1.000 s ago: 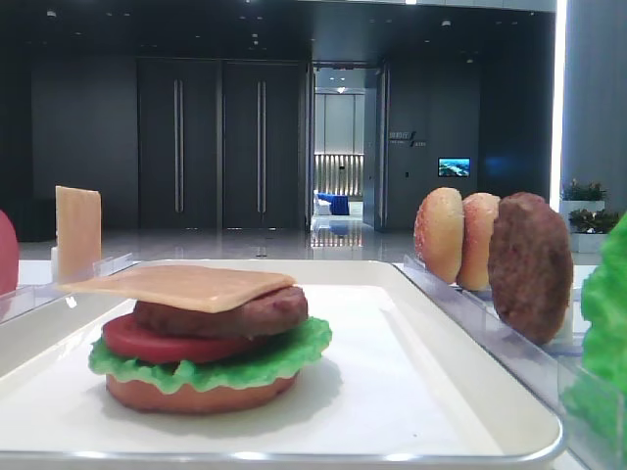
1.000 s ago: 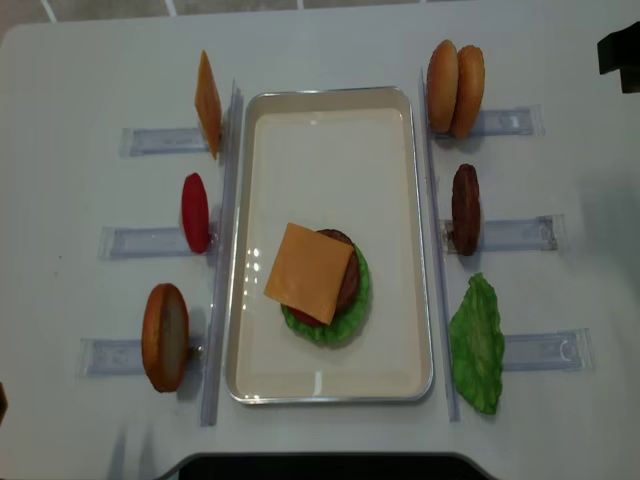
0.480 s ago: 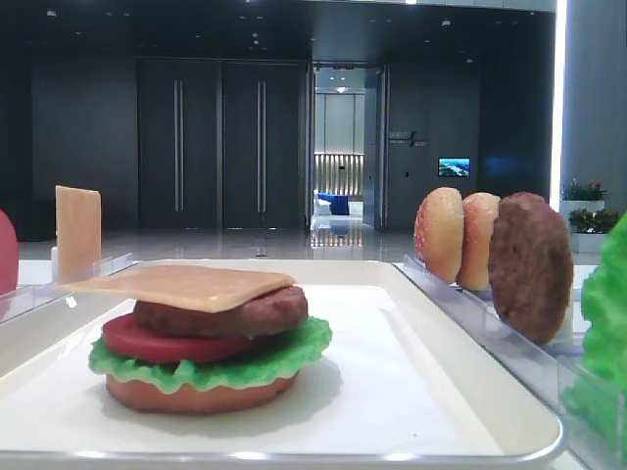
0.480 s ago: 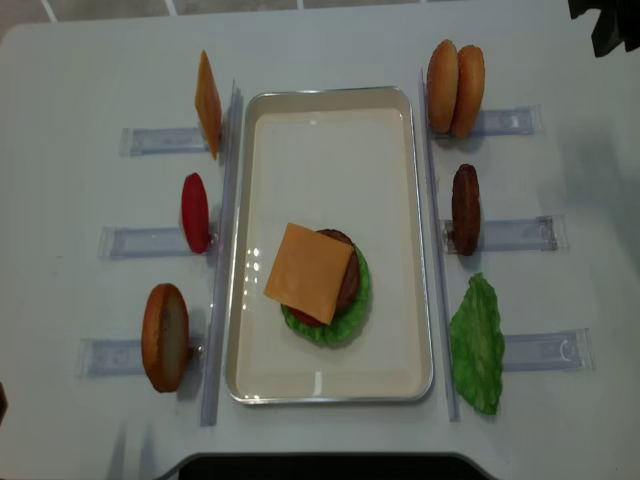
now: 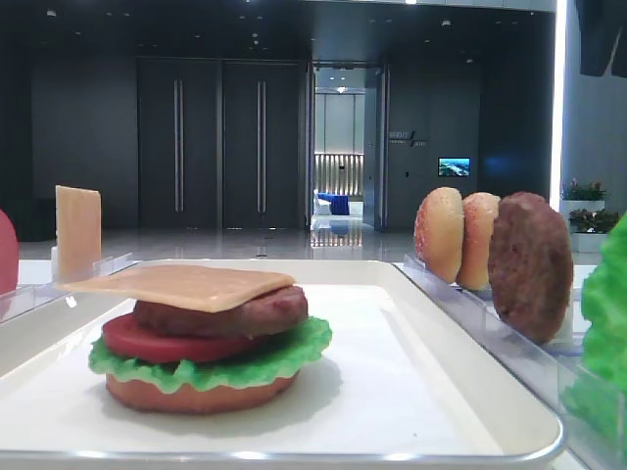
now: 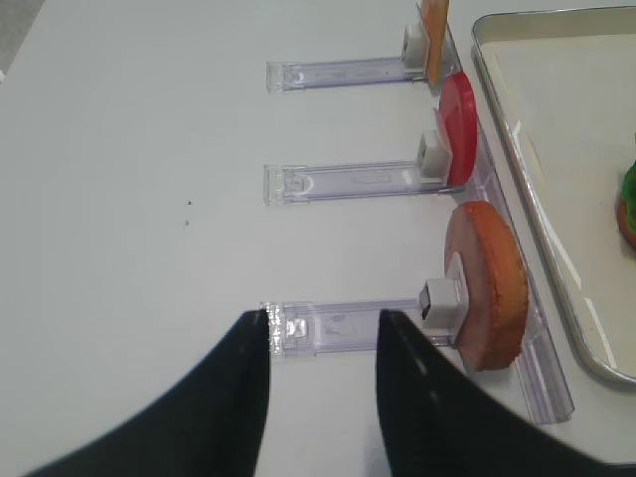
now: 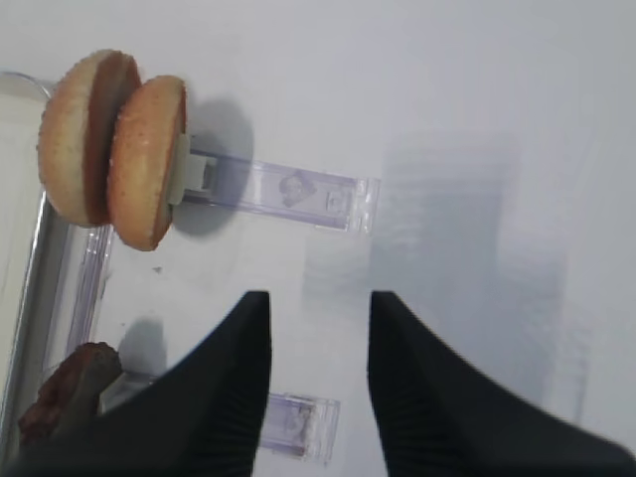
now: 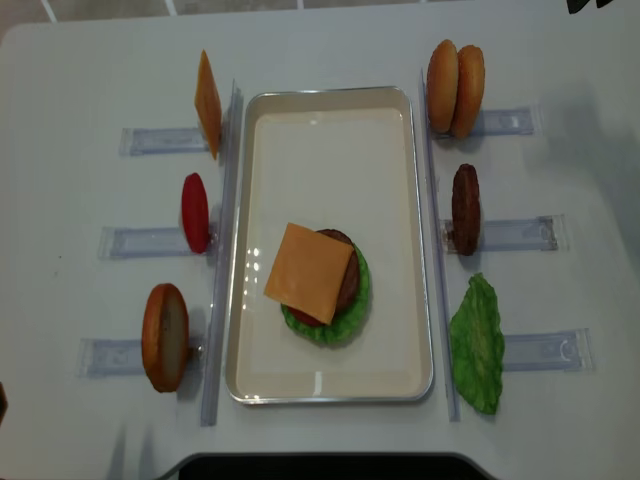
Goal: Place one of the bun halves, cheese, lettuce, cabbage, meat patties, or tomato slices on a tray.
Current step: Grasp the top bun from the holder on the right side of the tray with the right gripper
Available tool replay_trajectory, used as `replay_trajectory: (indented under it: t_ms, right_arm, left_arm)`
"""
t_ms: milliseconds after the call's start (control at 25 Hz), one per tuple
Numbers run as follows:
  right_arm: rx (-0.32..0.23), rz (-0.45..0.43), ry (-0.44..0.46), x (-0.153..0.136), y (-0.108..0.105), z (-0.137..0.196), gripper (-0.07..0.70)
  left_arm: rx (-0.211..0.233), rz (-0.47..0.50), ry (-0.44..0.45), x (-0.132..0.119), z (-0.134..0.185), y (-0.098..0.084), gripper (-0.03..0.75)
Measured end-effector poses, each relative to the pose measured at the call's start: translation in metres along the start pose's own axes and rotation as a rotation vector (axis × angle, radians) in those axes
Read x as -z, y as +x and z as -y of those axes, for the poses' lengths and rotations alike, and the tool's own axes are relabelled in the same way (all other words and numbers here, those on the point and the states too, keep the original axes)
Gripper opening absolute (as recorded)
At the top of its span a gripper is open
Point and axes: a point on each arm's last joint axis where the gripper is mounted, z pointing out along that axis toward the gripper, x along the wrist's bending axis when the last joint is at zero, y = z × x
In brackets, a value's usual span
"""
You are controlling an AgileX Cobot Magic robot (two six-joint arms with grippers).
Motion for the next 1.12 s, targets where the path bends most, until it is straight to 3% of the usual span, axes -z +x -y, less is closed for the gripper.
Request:
replay_trajectory:
  t_ms: [480,1120]
  right_arm:
    - [0.023,-0.010,0.014,-0.007,0.005,-0.003,0.235]
    - [0.148,-0.103,0.022,-0.008,0.096,-0.001,0.235]
  left_arm:
    - [0.000,0.000,0.000,0.000,0.000,0.000,0.282]
    - [0.000,0.000,0.000,0.000,0.000,0.000,0.282]
